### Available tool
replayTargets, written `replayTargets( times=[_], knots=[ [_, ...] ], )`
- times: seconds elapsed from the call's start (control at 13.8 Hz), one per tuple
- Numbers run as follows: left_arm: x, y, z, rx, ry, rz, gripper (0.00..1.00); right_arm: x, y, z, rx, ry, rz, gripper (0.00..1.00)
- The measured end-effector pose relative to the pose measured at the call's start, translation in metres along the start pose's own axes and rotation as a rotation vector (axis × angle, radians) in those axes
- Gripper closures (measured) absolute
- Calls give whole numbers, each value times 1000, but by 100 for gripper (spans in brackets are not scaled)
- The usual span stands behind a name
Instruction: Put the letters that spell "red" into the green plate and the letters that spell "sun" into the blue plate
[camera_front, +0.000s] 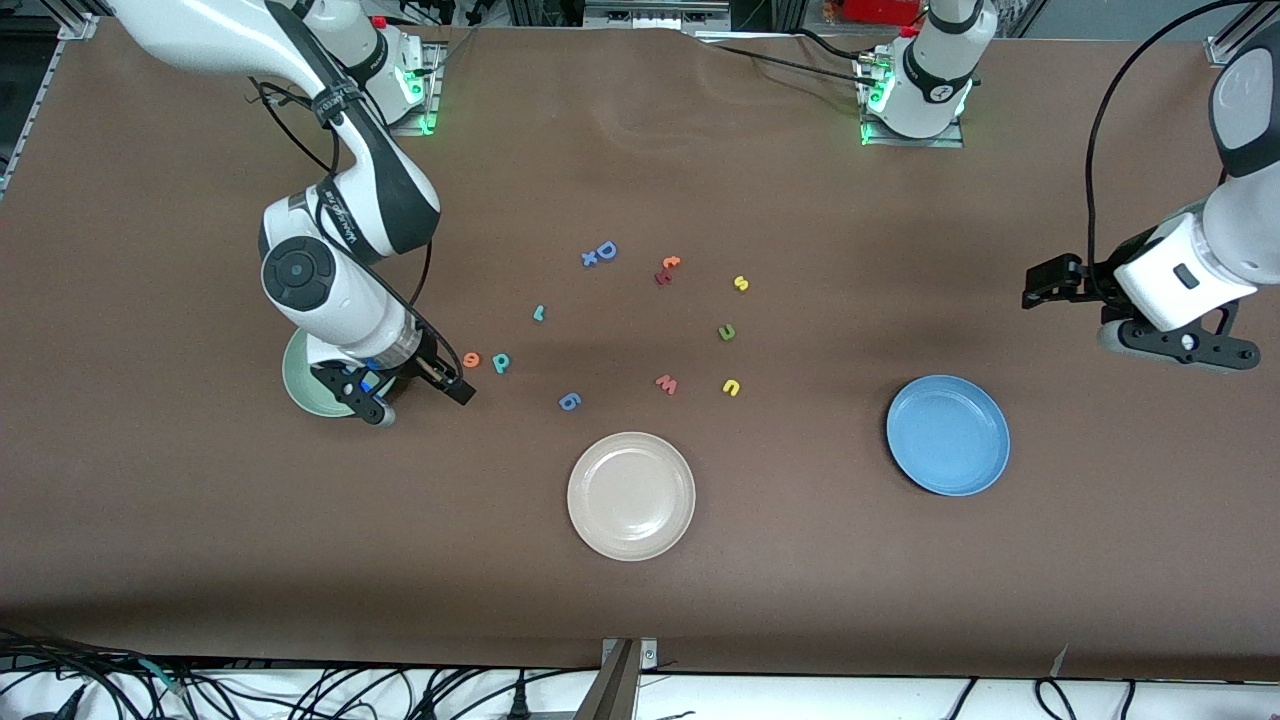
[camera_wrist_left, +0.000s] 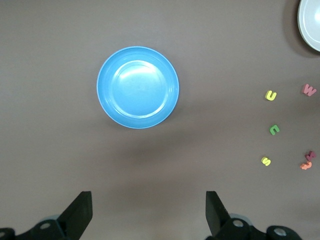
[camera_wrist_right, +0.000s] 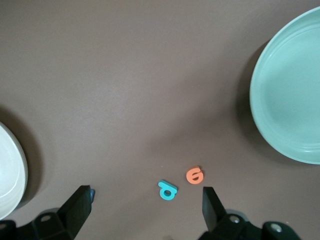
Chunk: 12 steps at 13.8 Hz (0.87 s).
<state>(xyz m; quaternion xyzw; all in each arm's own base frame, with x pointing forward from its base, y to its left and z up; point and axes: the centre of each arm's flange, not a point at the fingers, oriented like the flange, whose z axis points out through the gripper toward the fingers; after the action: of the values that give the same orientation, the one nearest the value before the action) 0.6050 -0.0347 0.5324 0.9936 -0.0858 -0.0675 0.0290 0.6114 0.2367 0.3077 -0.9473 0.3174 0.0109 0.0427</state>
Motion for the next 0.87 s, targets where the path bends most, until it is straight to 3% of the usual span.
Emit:
replayTargets(
  times=[0.29, 0.87],
  knots=[
    [15, 27, 21, 2, -24, 44, 0, -22, -10, 42, -16, -41, -20, 1],
    [54, 69, 62, -9, 36, 103, 0, -42, -9, 92, -59, -97, -39, 1]
  ],
)
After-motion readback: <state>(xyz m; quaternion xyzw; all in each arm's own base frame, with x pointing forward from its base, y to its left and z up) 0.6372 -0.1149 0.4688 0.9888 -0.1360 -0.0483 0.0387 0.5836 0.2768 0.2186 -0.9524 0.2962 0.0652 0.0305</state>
